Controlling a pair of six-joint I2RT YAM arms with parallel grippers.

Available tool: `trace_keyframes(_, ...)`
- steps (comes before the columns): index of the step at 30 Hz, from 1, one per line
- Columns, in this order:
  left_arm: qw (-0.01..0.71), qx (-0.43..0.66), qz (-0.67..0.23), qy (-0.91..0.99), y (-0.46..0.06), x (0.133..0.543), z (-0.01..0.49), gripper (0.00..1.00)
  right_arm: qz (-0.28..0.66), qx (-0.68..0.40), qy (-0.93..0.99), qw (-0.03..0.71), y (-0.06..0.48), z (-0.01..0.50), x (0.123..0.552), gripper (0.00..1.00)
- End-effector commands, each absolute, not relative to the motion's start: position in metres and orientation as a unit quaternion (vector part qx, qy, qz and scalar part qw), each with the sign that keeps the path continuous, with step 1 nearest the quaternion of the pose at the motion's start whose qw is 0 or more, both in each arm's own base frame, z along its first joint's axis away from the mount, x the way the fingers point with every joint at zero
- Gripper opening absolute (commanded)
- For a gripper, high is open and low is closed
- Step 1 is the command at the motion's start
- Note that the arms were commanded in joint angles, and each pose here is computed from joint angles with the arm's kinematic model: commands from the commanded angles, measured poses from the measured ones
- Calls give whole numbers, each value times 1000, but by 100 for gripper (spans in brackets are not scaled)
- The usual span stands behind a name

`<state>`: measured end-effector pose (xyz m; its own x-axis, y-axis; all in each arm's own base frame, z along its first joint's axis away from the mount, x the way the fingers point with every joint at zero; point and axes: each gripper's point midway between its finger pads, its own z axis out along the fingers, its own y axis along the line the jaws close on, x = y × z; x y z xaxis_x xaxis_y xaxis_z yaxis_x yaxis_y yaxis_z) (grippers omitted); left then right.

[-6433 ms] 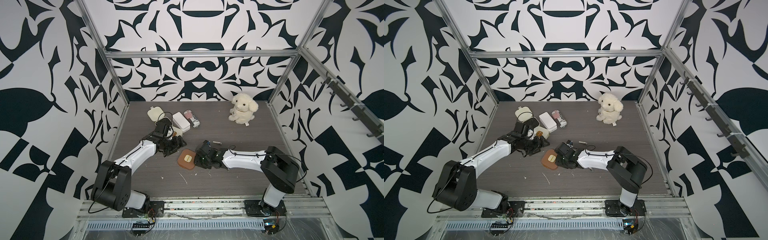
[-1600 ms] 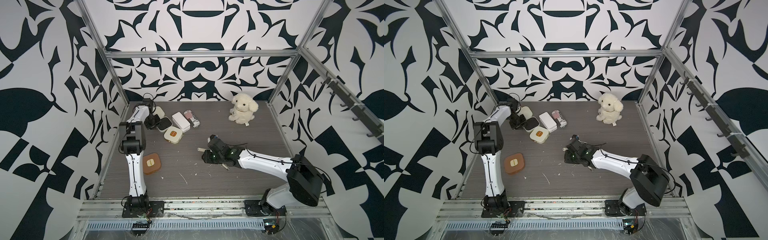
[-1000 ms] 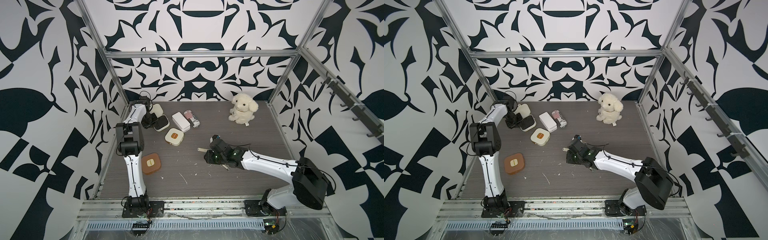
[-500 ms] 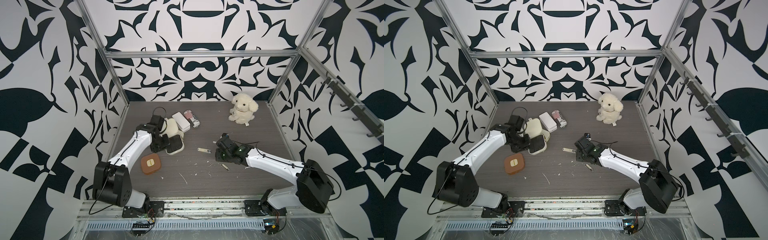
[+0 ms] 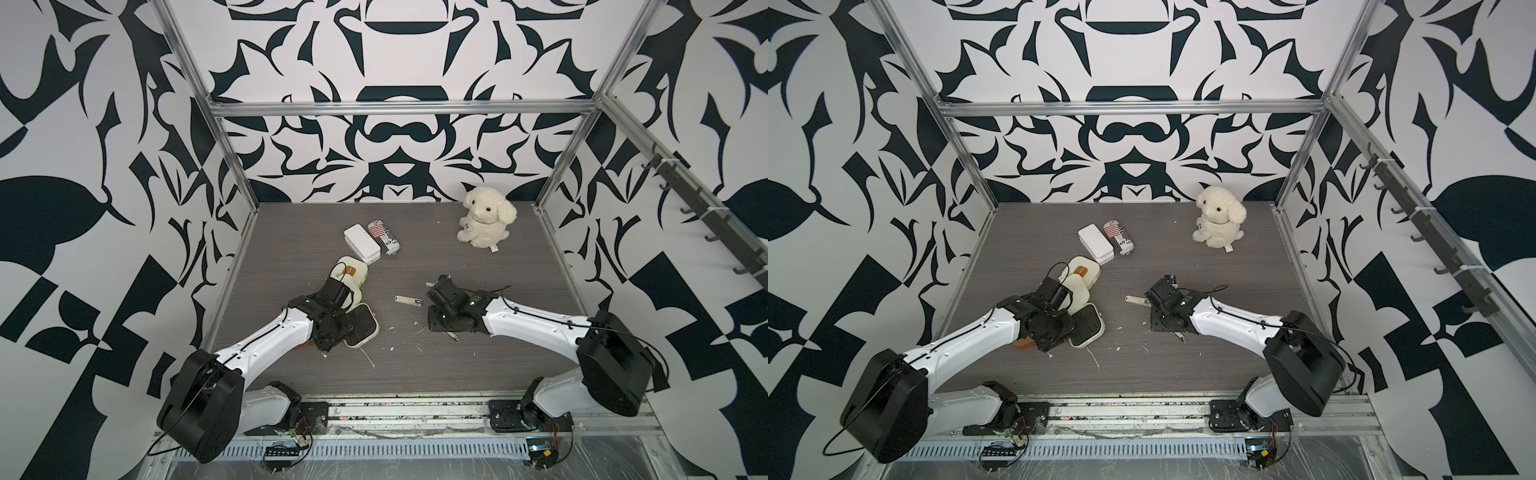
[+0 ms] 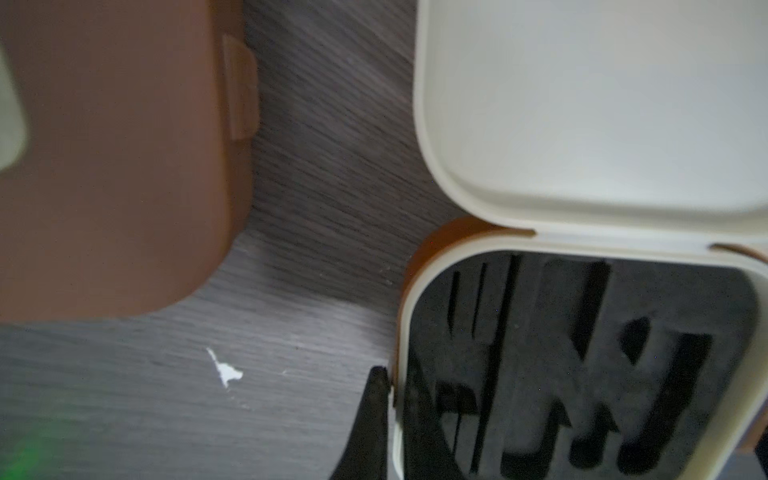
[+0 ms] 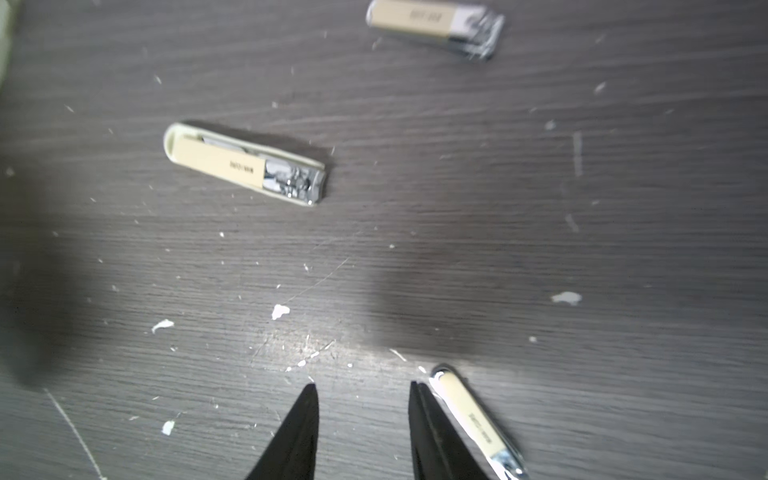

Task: Organize nail clipper sets
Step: Place the storage box at the center of the board.

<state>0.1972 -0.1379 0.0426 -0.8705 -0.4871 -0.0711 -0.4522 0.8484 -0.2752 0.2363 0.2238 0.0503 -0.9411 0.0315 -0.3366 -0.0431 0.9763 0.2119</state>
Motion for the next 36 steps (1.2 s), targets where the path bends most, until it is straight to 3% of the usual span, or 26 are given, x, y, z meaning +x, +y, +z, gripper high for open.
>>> trace_keyframes(1, 77, -276, -140, 948, -144, 198, 36, 0, 129, -11, 975, 183, 243, 61, 245, 39)
trace_keyframes(9, 51, -283, -126, 950, -153, 167, 13, 0, 128, -17, 976, 176, 256, 52, 253, 38)
trace_keyframes(14, 44, -282, -131, 950, -159, 158, 11, 5, 128, -24, 976, 172, 267, 49, 261, 38)
trace_keyframes(16, 44, -281, -132, 950, -162, 154, 13, 13, 129, -26, 977, 170, 271, 48, 264, 38)
trace_keyframes(21, 41, -284, -131, 949, -159, 146, 13, 49, 133, -32, 976, 169, 282, 47, 271, 37)
trace_keyframes(23, 48, -285, -128, 949, -156, 146, 17, 58, 131, -35, 976, 168, 285, 46, 274, 38)
trace_keyframes(36, 123, -229, -146, 954, -158, 181, 85, 74, 121, -4, 982, 143, 284, 26, 296, 31)
